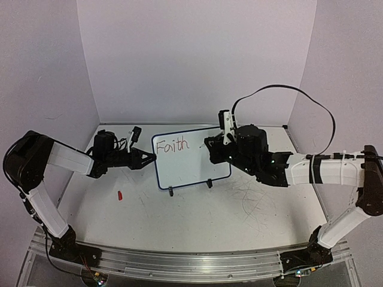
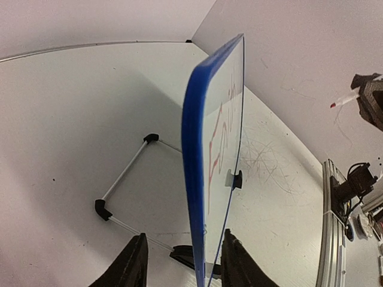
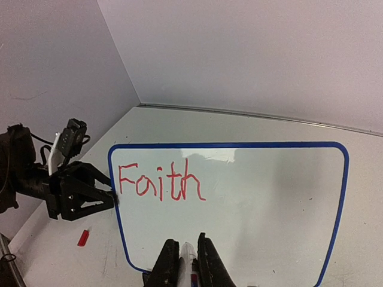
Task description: Write a sentence on the whiteboard
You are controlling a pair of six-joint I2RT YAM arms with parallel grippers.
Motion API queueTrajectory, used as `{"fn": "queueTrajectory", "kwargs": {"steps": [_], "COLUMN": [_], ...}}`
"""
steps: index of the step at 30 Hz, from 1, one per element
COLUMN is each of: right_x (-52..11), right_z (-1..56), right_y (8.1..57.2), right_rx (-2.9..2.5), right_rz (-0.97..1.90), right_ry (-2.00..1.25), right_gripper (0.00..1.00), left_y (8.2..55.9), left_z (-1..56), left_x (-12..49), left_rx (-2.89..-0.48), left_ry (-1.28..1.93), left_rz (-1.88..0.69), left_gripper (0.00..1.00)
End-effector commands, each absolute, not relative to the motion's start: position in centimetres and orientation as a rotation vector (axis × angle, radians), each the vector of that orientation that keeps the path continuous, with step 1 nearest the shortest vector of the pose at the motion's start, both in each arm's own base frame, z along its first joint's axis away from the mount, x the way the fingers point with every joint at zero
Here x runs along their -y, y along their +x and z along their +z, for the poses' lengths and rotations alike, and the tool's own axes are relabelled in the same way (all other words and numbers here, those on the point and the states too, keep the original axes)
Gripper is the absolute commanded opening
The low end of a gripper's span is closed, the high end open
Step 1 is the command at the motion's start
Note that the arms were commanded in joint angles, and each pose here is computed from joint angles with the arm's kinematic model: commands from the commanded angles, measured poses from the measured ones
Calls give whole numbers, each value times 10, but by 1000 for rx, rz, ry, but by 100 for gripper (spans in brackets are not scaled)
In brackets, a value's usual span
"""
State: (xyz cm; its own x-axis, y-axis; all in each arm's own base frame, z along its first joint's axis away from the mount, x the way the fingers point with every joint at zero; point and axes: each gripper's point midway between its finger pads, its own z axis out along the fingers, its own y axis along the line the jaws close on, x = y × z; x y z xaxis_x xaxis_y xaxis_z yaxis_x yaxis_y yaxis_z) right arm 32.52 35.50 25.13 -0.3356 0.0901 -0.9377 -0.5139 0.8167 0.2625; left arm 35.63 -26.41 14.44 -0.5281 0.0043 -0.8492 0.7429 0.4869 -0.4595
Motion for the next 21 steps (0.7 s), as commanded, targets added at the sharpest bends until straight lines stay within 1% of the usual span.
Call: {"fn": "queueTrajectory", "kwargs": {"steps": [1,6,7,8,9,16,21], "right_x": [-362,-376,-378,-381,-383,-393,-396], "right_z": [260,258,258,258,259,259,258], "right_y": [328,335,337,338,340,345,347], "right_rx": [-1783,-1781,-1779,-1778,-1776,-1783,-1795], "right_rz": [635,621,620,620,621,634,632], "right_ry": [-358,-396,-402,-407,-411,-408,-409], "right_gripper": [0,0,0,0,0,0,0], "left_y": [353,345,344,342,342,346,336], "left_z": [174,177,175,173,171,148,142], "left_x": [257,251,250,249,249,246,255], "left_rx": [-1836,-1847,-1855,-1863,-1872,-1924,-1886], "left_ry": [577,534,526,519,511,473,489], "left_rz": [-1080,-1088,-1092,-1096,-1097,-1089,-1223], "left_gripper": [46,52,61,68,71,72,73]}}
